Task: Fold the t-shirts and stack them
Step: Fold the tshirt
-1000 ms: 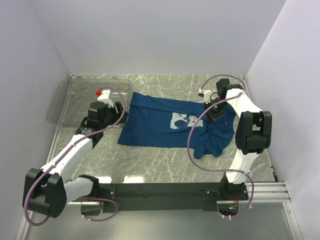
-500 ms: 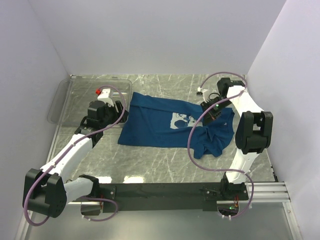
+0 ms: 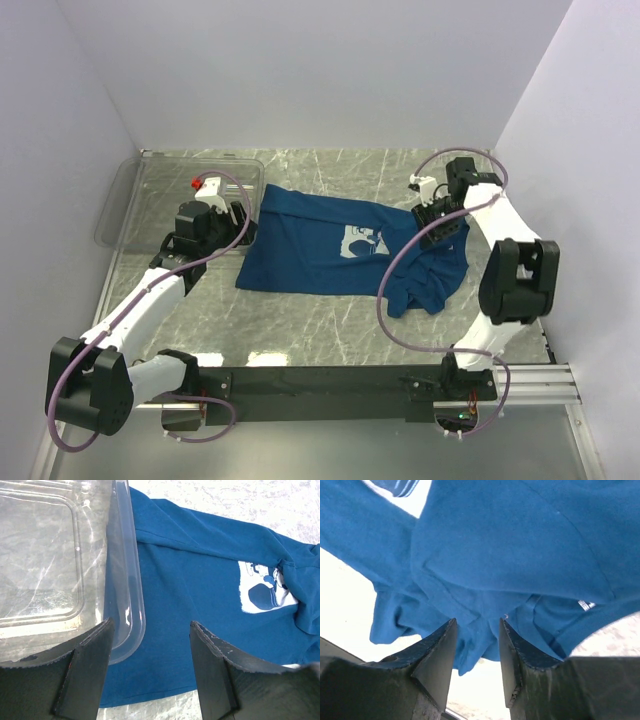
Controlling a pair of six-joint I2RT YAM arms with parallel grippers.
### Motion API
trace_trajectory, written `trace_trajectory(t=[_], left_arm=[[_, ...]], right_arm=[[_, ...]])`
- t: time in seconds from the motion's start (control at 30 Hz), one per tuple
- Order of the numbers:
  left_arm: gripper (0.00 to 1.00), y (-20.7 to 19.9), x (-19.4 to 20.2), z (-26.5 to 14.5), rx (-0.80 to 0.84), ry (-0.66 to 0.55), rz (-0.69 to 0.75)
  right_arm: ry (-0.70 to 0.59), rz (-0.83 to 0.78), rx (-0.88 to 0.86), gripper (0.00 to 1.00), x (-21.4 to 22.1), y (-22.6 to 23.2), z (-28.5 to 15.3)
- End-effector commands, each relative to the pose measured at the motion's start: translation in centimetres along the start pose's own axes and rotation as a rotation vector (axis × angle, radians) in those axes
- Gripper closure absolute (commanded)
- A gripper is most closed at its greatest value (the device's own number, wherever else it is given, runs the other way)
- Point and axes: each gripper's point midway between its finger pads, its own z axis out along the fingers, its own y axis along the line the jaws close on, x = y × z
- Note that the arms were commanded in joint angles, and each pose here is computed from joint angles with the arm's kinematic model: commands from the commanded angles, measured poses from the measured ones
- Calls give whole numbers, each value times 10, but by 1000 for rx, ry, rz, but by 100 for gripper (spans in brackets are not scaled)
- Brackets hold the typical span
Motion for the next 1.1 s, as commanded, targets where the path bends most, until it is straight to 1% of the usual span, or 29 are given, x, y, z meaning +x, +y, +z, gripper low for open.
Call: trace_trajectory(t=[0.0, 0.07, 0.1, 0.17, 0.2, 0.27, 0.37, 0.63, 0.83, 1.07], left_arm=[[33, -11, -18, -4, 51, -63, 4], [33, -11, -18, -4, 52, -63, 3], [33, -11, -18, -5, 52, -61, 2], [33, -11, -16, -6, 49, -61, 4], [33, -11, -17, -7, 50, -62, 4], [33, -11, -16, -8, 50, -61, 4], [33, -10, -14, -9, 50, -58, 0], [33, -10, -13, -11, 48, -60, 2], [33, -9, -13, -13, 45, -62, 5], [33, -9, -12, -14, 43, -61, 2]], right_arm=[[-36, -51, 52, 54, -1, 4, -12], [-13, 0, 115, 55, 7, -8, 0], [6, 74, 163, 55, 12, -18, 1], [0, 151, 164, 55, 15, -21, 6], [18, 168, 184, 55, 22, -23, 9], [0, 191, 214, 55, 21, -28, 10], [27, 234, 202, 55, 29, -25, 19], [64, 294, 144, 55, 41, -16, 41], [72, 317, 151, 57, 42, -18, 46], [19, 308, 147, 65, 31, -16, 37]])
